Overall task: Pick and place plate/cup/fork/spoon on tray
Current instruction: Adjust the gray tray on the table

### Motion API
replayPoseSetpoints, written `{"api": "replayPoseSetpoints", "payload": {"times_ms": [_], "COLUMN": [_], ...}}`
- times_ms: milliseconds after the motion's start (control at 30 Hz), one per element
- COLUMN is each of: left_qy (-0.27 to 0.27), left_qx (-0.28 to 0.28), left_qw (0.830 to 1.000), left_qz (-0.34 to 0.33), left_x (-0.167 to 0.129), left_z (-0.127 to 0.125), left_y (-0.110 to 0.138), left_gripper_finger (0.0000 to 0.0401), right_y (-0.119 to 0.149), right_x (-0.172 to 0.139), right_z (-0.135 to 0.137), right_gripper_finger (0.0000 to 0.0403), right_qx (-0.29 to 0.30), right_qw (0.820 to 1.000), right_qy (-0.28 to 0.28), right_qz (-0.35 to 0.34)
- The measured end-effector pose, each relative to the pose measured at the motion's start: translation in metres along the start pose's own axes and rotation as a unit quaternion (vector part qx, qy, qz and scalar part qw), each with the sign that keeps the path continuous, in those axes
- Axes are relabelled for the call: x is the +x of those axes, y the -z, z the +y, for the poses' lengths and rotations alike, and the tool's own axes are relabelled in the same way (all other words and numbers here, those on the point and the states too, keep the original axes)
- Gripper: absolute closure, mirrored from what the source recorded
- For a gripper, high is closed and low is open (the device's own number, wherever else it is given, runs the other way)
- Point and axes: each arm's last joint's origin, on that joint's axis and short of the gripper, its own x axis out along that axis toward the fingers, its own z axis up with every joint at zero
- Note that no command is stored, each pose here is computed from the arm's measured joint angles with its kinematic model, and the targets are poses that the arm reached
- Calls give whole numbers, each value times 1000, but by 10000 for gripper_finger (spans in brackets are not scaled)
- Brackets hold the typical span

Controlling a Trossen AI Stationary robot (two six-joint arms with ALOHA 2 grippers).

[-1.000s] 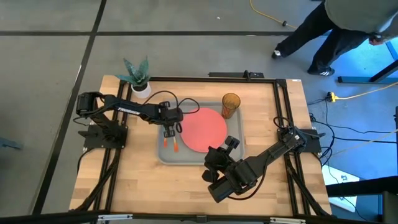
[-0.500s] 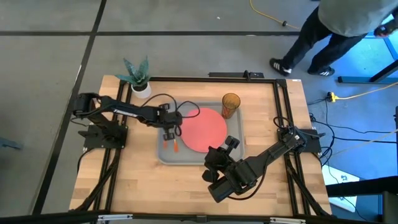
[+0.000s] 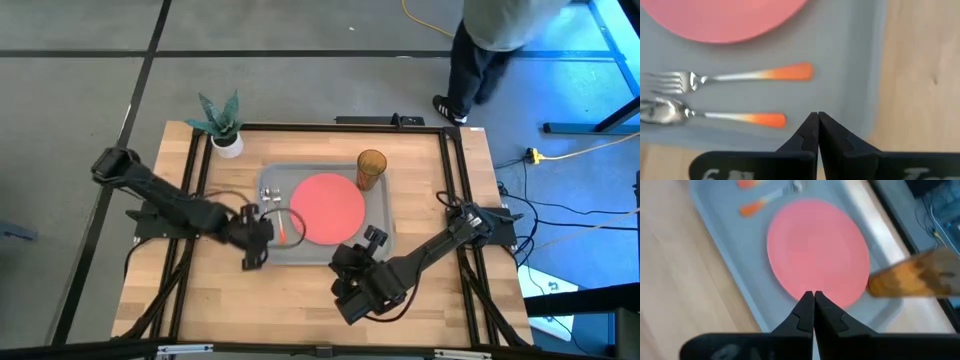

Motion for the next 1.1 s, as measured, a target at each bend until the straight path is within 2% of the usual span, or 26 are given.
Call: {"api": "replayPoseSetpoints", "payload": {"times_ms": [200,400,600,767,967,1100], "left_qy": [-26,-62,-88,-85,-79,-76], "left_qx": [-11,-17,-28,-24,-19,-23], "left_qw": [999,998,996,996,997,997], "left_qz": [-17,-22,-10,-1,3,7], "left_x": [6,30,43,47,48,49], "left_z": [-26,-28,-24,-21,-21,-19], "left_y": [18,34,33,31,30,29], "left_gripper_finger": [401,401,401,401,401,401], "right_y": [33,58,64,70,87,103], "right_x": [40,75,96,107,122,136], "right_z": [6,3,-3,-20,-41,-51], "right_gripper_finger": [401,401,401,401,401,401], "right_qx": [32,42,59,90,149,178], "right_qw": [996,986,988,987,978,969], "right_qy": [68,111,58,-9,-81,-106], "right_qz": [49,114,130,131,119,134]}}
